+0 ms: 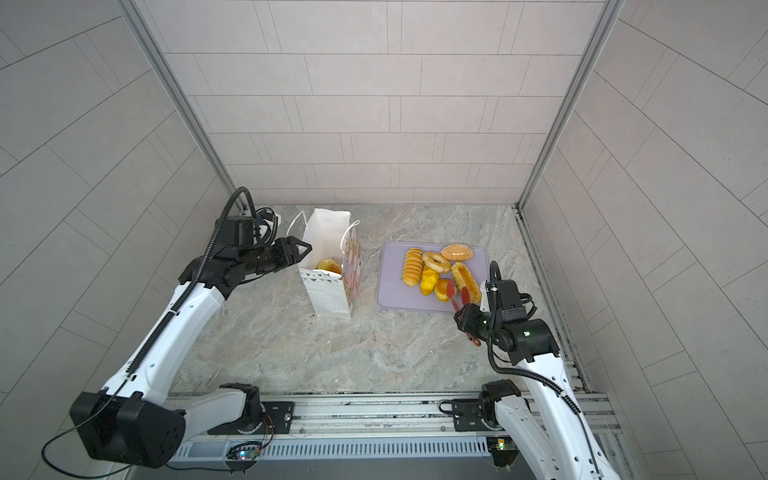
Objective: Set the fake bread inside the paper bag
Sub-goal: 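Lower the open tongs toward the round orange-yellow bun on the tray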
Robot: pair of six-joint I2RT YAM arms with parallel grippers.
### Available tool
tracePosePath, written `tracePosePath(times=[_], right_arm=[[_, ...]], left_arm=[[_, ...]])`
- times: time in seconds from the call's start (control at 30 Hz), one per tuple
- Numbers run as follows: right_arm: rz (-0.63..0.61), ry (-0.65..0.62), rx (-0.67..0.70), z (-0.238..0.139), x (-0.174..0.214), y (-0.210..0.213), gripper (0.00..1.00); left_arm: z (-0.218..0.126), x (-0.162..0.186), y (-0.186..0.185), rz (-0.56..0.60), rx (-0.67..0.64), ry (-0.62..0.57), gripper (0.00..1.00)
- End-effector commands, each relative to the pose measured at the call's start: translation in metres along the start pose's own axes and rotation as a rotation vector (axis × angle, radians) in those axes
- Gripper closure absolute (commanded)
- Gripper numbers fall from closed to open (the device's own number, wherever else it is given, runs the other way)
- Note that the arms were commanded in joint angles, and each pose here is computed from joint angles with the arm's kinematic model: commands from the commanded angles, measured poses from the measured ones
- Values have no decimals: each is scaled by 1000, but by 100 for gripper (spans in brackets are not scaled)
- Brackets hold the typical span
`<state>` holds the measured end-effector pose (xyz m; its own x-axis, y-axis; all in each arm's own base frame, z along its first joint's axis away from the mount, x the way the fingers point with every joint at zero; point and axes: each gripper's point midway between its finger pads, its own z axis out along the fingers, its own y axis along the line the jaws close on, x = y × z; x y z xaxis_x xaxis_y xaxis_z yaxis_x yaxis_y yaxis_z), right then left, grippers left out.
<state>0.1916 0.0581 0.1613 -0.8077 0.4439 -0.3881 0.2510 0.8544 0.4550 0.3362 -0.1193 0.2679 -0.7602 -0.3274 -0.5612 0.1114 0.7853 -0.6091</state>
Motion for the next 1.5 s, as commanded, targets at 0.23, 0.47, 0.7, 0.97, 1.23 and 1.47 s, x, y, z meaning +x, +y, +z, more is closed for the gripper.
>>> tracePosePath(times=[0.23,0.47,0.7,0.97,1.23,1.47], right_arm=[[54,18,-7,5,6,-4,51],[75,28,-12,10,11,-6,51],[83,26,-26,9,11,-4,51],[92,35,-30,14,13,-5,50],[112,31,-61,19,8,1,50],[125,26,-98,23,1,10,49]], left_arm=[[1,2,-1,26,11,-3,40],[2,2,-1,25,12,1,40],[4,4,1,19,11,5,39],[3,5,2,19,5,3,40],[4,7,4,20,3,7,40],[5,7,4,18,5,9,40]])
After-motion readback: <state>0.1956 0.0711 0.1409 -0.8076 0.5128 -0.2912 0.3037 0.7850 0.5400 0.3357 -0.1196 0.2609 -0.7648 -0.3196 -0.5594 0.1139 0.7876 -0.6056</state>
